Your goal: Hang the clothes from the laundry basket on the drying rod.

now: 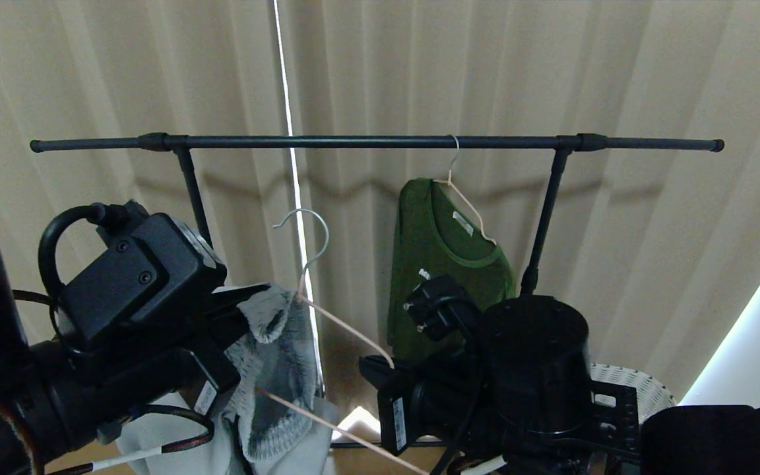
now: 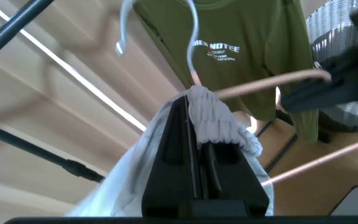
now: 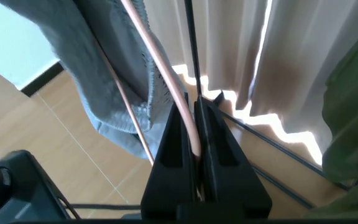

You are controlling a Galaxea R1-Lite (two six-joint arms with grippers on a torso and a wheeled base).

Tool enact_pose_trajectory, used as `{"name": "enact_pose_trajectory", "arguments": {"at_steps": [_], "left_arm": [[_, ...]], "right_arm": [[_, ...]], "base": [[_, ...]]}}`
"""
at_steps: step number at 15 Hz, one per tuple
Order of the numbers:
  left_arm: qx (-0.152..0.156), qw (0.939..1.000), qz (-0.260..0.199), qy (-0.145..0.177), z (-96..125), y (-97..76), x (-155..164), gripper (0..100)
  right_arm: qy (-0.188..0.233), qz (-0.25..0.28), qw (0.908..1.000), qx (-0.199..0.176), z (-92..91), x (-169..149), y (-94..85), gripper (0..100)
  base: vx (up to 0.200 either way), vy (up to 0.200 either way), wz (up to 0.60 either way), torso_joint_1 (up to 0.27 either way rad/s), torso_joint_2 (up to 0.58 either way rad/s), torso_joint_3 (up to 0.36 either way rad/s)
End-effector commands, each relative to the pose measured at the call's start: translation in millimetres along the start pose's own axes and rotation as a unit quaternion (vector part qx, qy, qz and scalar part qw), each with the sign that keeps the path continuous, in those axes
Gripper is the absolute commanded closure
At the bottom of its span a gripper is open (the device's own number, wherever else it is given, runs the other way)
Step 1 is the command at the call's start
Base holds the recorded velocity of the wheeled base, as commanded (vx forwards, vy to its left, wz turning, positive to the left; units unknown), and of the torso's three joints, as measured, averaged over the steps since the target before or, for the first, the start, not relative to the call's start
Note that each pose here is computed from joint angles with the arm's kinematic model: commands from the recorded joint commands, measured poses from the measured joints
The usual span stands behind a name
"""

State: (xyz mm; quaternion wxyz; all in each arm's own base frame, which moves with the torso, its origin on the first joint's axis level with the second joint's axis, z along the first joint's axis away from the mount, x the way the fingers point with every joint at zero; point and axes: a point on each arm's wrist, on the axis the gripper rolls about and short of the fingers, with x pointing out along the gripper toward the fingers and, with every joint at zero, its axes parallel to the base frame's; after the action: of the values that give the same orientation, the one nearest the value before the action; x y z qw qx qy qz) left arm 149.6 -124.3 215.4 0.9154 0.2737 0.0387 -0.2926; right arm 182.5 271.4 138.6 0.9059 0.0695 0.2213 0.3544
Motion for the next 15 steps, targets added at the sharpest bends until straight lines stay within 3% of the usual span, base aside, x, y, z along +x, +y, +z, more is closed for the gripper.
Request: {"name": "enact_pose_trajectory", "arguments": {"at_steps": [1,4,5,9,12,15], "left_arm": [[0.0,1.0,0.001,-0.001,-0.9,0.0,-2.7,100],[0.002,1.0,0.0,0.001,-3.6,-1.0,-4.6,100],[0.002,1.0,0.0,0.001,-3.6,-1.0,-4.6,0],[0.0,1.0,0.003,-0.006,-4.0,0.0,-11.9,0],[-0.001,0.9996,-0.012,-0.026,-10.8,-1.3,-29.3,0],[-0.004,0.9988,-0.011,-0.048,-9.1,1.2,-40.8,0]], "right_arm": [[-0.012,0.004,0.9999,0.002,6.0,-7.3,0.9,100],[-0.027,0.01,0.9996,-0.005,13.9,-16.3,2.3,100],[-0.029,0.01,0.9995,-0.004,15.0,-17.5,2.5,100],[-0.035,0.009,0.9993,-0.006,17.7,-24.4,0.2,100],[-0.05,-0.018,0.9982,-0.028,26.1,-32.7,-18.6,100],[-0.064,-0.025,0.9973,-0.028,33.0,-43.8,-24.5,100]], "base": [[0.0,0.0,0.0,0.0,0.0,0.0],[0.0,0.0,0.0,0.0,0.0,0.0],[0.0,0.0,0.0,0.0,0.0,0.0],[0.0,0.0,0.0,0.0,0.0,0.0],[0.0,0.0,0.0,0.0,0.0,0.0],[0.0,0.0,0.0,0.0,0.0,0.0]]}}
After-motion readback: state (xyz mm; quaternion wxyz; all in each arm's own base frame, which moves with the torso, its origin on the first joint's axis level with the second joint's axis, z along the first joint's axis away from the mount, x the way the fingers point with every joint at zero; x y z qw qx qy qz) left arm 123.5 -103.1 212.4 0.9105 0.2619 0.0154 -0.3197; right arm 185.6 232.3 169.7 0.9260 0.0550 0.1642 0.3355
